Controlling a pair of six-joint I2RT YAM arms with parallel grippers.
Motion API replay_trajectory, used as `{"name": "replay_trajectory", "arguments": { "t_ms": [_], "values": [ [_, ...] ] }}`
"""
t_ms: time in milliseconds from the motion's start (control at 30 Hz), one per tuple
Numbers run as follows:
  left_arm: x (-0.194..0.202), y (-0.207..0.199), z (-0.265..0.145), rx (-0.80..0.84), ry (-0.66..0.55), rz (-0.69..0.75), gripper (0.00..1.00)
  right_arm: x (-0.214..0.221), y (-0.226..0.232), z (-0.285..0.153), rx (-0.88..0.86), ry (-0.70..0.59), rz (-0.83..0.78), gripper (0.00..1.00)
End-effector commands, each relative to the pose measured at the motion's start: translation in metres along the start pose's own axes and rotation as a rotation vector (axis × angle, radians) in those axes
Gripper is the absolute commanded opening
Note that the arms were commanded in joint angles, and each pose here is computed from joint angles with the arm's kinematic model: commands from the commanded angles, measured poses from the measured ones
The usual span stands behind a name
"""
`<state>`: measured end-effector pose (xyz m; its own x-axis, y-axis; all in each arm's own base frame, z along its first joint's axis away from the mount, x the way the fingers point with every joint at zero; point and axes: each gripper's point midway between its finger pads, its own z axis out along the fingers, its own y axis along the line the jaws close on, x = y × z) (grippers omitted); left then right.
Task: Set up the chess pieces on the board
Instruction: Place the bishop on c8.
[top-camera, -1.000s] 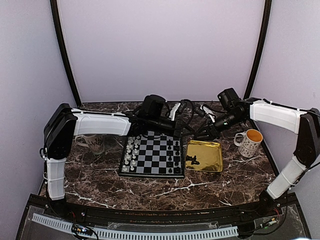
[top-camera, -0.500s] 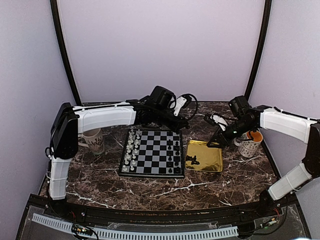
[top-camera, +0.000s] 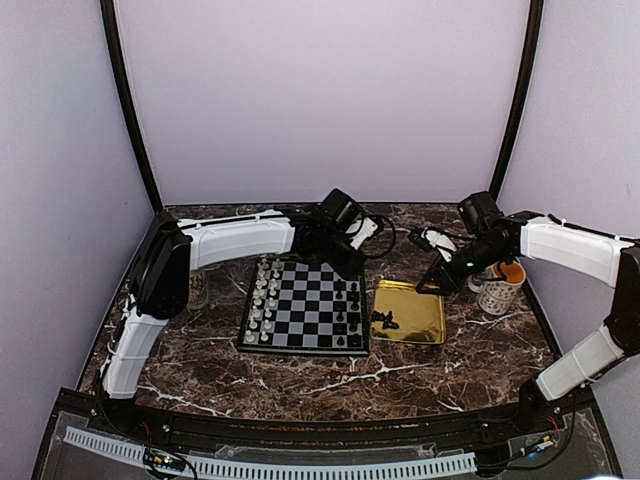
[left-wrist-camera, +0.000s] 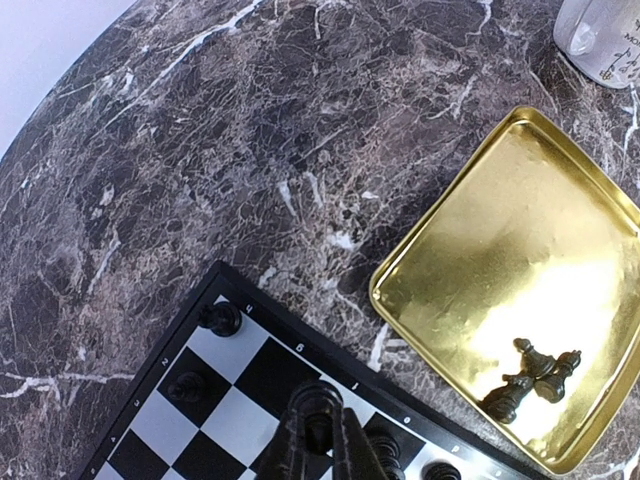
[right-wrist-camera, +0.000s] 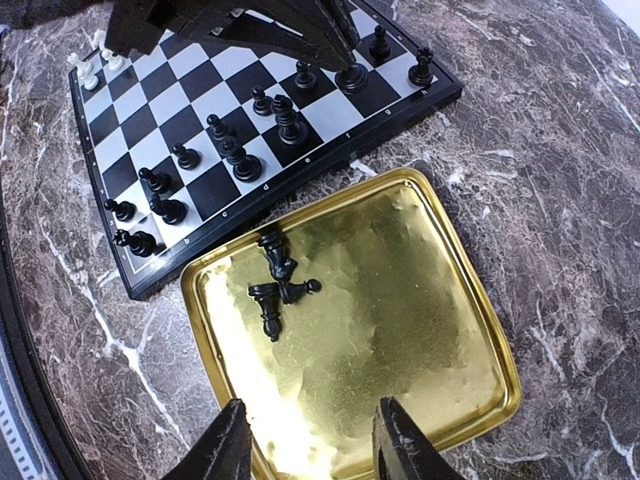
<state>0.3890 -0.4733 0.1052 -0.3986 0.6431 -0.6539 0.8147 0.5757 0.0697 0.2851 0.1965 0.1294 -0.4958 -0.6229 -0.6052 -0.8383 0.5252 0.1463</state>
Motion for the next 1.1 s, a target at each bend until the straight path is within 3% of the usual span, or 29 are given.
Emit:
{"name": "replay_trajectory", "arguments": {
  "t_ms": [0, 800, 1067],
  "values": [
    [0.001, 0.002, -0.005, -0.012, 0.032, 0.028, 0.06, 0.001, -0.003, 0.003, 0.002, -0.004, -0.007, 0.42],
    [0.023, -0.009, 0.014, 0.045, 0.11, 0.028, 0.07, 0.006, 0.0, 0.009, -0.037, 0.019, 0.001, 0.41],
    [0.024, -0.009, 0.016, 0.042, 0.115, 0.025, 0.12, 0.008, 0.0, 0.01, -0.041, 0.026, 0.004, 0.41]
  ]
}}
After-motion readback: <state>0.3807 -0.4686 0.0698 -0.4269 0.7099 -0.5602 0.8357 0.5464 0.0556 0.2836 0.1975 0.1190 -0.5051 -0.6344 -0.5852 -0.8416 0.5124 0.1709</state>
